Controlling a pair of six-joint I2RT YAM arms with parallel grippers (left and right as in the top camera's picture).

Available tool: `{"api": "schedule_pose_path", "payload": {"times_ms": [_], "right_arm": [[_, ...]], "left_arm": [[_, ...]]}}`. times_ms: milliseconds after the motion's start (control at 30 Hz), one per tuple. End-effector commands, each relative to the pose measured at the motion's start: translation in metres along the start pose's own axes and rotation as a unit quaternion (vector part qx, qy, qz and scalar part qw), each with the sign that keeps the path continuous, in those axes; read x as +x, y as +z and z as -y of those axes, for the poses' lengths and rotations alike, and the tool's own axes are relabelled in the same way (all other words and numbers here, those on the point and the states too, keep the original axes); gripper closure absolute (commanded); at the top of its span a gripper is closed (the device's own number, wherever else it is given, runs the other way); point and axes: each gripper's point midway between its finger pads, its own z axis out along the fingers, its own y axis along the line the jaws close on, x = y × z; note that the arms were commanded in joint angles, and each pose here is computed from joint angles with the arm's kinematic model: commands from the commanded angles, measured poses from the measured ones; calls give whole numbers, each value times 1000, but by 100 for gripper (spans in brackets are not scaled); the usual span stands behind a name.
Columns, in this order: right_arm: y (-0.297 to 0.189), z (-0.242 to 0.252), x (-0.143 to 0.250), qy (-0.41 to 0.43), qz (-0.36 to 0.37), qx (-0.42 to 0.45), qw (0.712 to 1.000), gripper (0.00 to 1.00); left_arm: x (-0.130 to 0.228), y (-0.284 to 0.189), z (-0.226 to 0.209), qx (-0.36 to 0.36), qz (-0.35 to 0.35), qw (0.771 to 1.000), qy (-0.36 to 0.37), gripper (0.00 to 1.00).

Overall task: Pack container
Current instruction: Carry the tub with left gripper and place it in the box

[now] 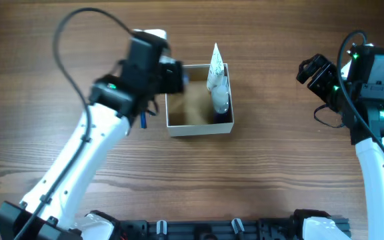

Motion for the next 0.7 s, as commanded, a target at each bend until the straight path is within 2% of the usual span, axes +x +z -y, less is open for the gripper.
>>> {"api": "schedule_pose_path", "payload": {"times_ms": [0,200,467,667], "right_arm": [[-2,-5,-5,7,3,-8,1000,0],[-2,-5,-5,7,3,-8,1000,0],[-2,-5,-5,7,3,-8,1000,0],[-2,-5,-5,7,4,-8,1000,0]], "left_arm": [[7,3,23,-8,5,1000,-4,30],[24,30,23,-30,-27,999,-22,31],[57,98,14,-67,-86,994,-18,26],[65,126,2,-99,-87,991,-14,24]]}}
